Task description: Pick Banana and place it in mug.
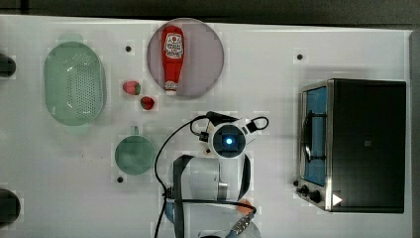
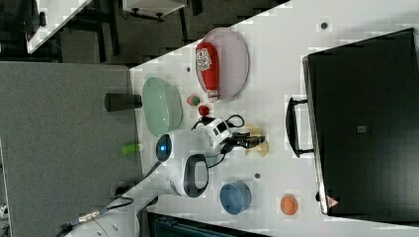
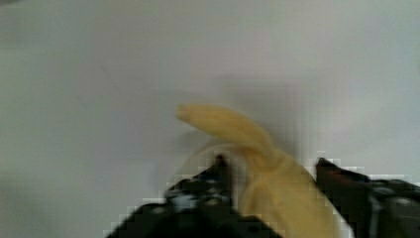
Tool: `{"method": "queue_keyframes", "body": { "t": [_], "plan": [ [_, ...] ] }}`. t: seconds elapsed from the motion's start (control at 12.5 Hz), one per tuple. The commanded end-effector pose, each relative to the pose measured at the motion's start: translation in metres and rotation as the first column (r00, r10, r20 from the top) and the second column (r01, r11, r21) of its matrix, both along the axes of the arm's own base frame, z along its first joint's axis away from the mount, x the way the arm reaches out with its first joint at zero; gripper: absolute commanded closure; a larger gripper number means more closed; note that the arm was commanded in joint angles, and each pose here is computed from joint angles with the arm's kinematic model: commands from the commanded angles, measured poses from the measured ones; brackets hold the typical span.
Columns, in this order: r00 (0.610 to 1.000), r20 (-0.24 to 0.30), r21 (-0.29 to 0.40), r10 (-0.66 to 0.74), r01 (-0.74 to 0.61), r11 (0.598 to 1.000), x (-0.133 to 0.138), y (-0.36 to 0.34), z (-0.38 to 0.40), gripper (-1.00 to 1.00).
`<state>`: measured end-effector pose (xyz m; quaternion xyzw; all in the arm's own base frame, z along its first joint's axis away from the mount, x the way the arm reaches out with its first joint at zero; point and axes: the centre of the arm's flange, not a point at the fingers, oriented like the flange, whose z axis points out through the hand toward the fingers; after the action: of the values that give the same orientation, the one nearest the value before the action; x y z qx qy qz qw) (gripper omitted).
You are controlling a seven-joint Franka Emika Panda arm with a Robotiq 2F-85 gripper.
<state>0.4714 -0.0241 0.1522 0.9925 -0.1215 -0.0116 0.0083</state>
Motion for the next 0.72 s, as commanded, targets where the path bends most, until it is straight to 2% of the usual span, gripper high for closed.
{"method": "queue_keyframes", "body": {
  "t": [0.08, 0.16, 0.4, 0.72],
  "plan": [
    [1.0, 0.001, 0.001, 0.014, -0.014, 1.0, -0.005, -0.004, -0.002, 0.25],
    [1.0, 0.013, 0.0, 0.012, -0.012, 1.0, -0.002, -0.005, 0.004, 0.45],
    [0.998, 0.062, -0.001, 0.007, -0.006, 1.0, 0.007, -0.008, 0.042, 0.45],
    [0.999, 0.05, 0.007, -0.004, 0.003, 1.0, 0.008, -0.011, 0.131, 0.45]
  ]
}}
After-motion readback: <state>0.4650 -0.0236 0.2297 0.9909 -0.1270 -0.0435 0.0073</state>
